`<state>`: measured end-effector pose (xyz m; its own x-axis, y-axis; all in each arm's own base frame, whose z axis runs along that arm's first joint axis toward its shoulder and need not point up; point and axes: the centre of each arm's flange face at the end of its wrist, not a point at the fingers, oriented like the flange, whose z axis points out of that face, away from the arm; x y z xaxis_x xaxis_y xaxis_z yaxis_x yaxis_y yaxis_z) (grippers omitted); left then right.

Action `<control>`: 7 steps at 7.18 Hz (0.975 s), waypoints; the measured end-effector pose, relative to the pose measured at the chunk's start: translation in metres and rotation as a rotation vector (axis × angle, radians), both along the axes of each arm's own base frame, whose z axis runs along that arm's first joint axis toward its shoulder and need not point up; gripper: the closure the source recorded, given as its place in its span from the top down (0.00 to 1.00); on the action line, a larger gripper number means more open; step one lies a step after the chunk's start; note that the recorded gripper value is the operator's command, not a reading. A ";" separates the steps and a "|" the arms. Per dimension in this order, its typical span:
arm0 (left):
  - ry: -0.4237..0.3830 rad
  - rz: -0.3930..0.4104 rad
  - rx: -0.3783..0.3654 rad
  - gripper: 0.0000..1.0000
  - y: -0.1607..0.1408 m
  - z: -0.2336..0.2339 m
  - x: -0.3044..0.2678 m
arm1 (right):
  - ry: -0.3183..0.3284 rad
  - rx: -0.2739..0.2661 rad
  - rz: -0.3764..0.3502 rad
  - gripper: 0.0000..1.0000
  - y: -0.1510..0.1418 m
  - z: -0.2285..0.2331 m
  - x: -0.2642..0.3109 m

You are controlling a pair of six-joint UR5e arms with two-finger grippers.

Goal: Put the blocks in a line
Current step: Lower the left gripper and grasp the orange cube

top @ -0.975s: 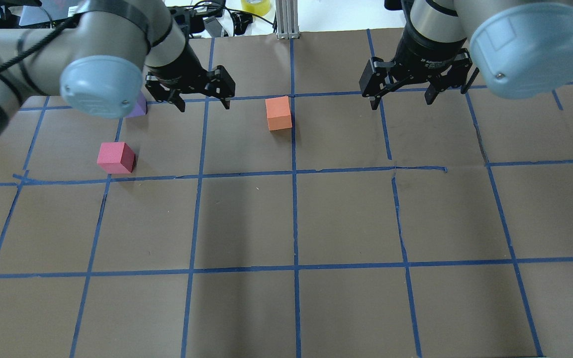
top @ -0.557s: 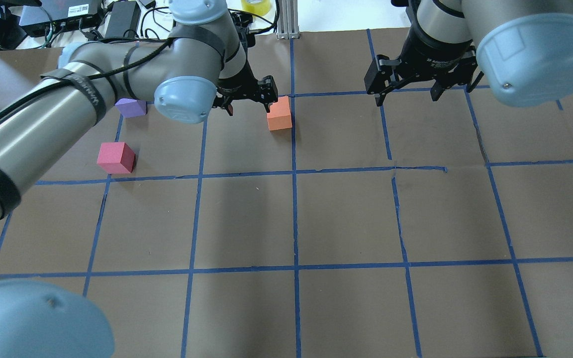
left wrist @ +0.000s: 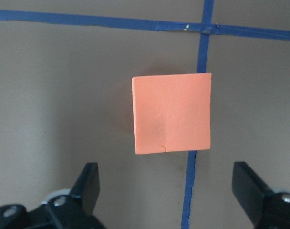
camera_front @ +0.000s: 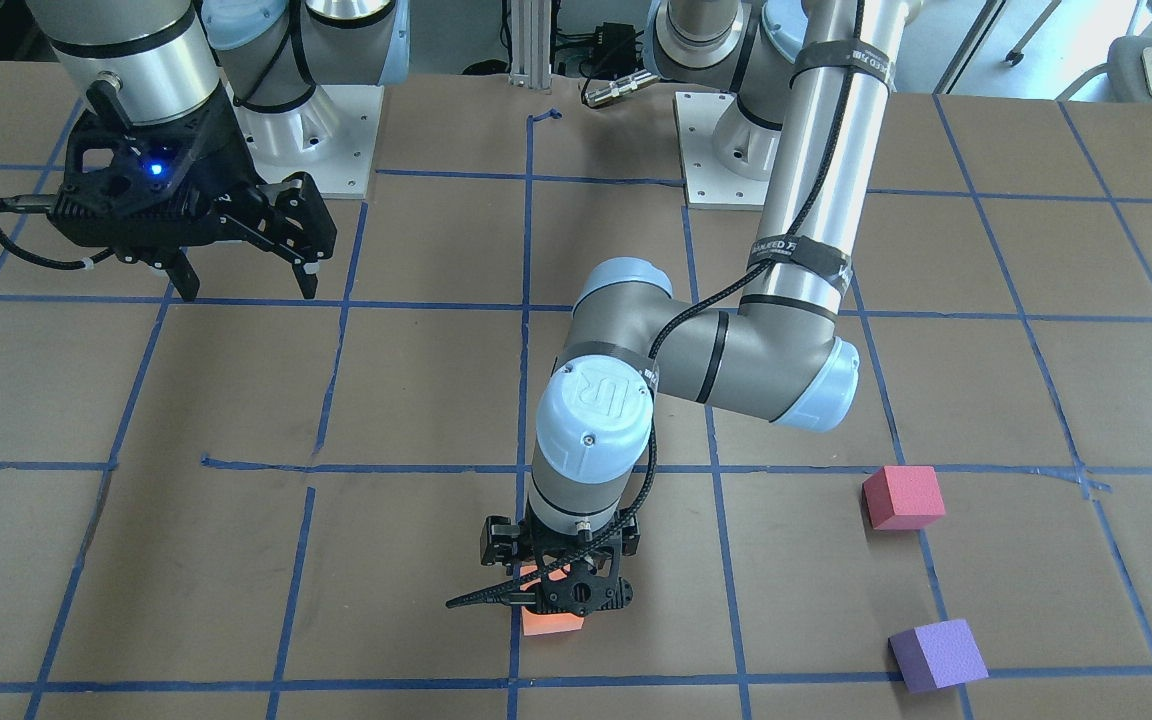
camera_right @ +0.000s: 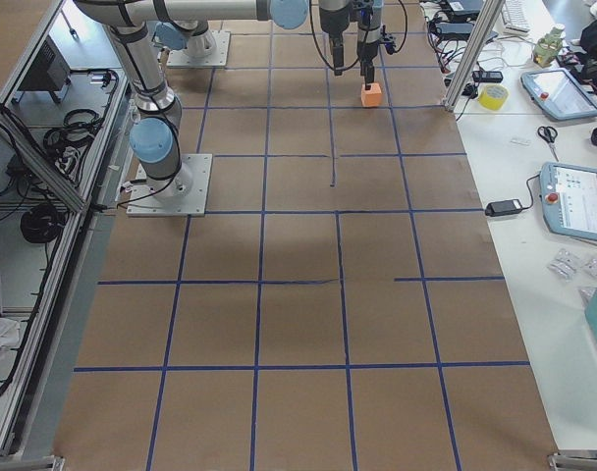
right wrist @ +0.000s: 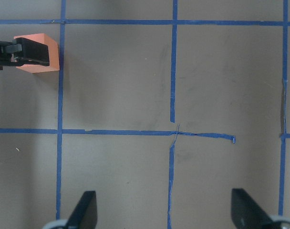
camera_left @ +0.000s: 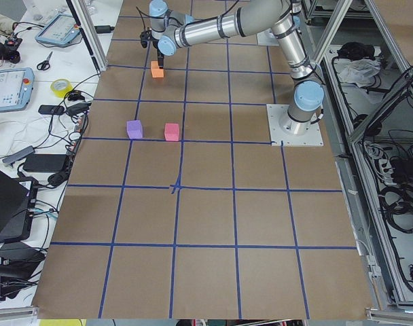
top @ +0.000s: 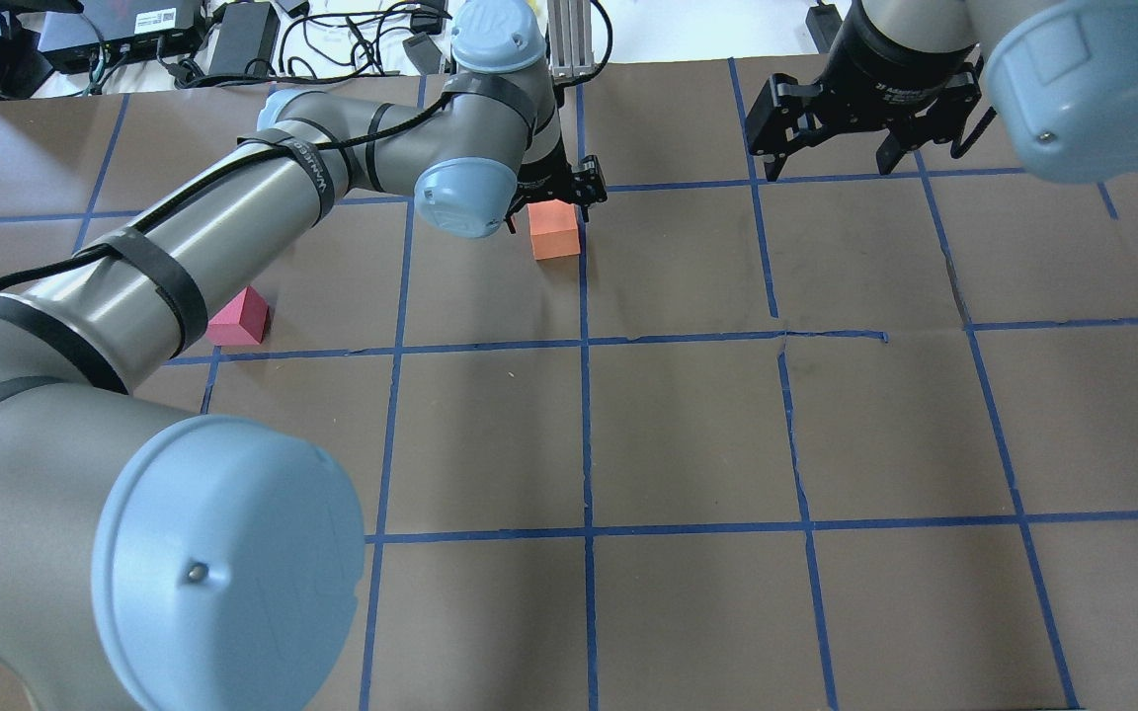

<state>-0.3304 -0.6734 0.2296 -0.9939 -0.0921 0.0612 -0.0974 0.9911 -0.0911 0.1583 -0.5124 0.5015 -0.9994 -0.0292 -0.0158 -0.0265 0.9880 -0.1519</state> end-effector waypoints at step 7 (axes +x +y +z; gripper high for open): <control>-0.038 0.063 0.026 0.18 -0.027 -0.049 -0.005 | 0.011 0.005 0.006 1.00 0.000 0.000 -0.003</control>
<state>-0.3359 -0.7007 0.1808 -0.9876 -0.1560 0.0199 -0.1570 0.9851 -0.0703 0.1552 -0.5127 0.5015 -0.9994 -0.0347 -0.0053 -0.0335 0.9886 -0.1470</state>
